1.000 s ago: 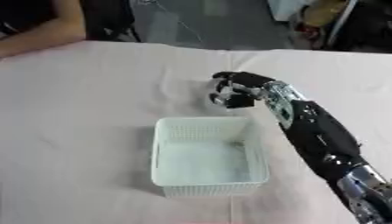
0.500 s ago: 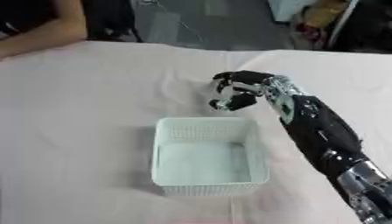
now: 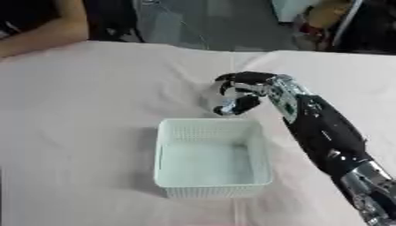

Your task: Pick up objects on the table and place them in the box.

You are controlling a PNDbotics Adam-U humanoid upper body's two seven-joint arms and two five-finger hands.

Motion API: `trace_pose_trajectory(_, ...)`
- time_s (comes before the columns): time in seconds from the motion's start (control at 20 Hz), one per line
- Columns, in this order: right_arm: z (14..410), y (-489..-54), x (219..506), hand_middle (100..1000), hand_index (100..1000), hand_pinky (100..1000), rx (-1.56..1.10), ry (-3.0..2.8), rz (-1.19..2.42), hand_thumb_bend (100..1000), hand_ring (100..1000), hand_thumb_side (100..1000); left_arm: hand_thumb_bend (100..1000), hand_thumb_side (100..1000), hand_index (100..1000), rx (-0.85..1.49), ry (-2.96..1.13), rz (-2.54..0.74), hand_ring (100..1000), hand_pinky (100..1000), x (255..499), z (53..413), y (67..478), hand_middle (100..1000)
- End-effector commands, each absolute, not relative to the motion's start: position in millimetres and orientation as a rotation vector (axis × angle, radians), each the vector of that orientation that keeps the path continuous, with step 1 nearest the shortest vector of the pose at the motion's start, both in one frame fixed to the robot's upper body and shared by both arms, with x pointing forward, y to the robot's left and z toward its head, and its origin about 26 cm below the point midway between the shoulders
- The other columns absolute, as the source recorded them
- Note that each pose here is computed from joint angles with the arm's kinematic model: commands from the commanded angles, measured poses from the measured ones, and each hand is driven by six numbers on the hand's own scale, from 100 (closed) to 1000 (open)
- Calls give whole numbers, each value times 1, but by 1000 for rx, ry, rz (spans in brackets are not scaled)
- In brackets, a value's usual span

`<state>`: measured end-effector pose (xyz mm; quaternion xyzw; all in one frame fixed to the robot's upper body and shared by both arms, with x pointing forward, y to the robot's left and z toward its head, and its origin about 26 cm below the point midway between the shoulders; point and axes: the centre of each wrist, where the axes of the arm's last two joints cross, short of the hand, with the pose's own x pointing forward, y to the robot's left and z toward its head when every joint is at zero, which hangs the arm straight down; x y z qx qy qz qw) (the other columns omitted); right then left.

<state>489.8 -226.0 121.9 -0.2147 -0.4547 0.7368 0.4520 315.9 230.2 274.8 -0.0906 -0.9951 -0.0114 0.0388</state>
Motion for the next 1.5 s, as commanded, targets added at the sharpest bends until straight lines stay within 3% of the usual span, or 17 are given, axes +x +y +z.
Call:
trace_pose_trajectory(0.05,107,-229,488,876,798,647,-494,-965,1875,341,830,531,543,881,874,-301,-3078,-54,700,679,313,282,228,725)
trace_pose_trajectory(0.3,105,-231,487,772,701,422,-481,-904,1876,155,690,268,543,880,874,-304,-3080,-56,700,680,313,283,228,725)
trace_pose_trajectory(0.35,105,-231,487,777,706,431,-478,-908,1871,163,697,279,543,880,873,-304,-3080,-57,700,680,313,283,228,725)
trace_pose_trajectory(0.4,104,-232,487,721,648,335,-477,-912,1867,100,621,183,543,880,874,-304,-3081,-58,700,680,313,283,228,725)
trace_pose_trajectory(0.55,104,-233,486,617,569,217,-476,-940,1848,100,531,100,542,880,873,-303,-3080,-60,700,680,313,283,228,725)
trace_pose_trajectory(0.9,101,-238,485,455,445,101,-469,-987,1810,100,407,100,541,880,873,-301,-3079,-63,701,680,313,283,228,726)
trace_pose_trajectory(1.15,101,-240,485,390,369,100,-467,-1000,1793,100,340,100,541,880,874,-299,-3078,-64,701,680,313,283,229,726)
trace_pose_trajectory(1.5,108,-239,486,349,340,100,-494,-1055,1779,100,315,100,541,880,874,-297,-3074,-66,701,679,313,282,229,726)
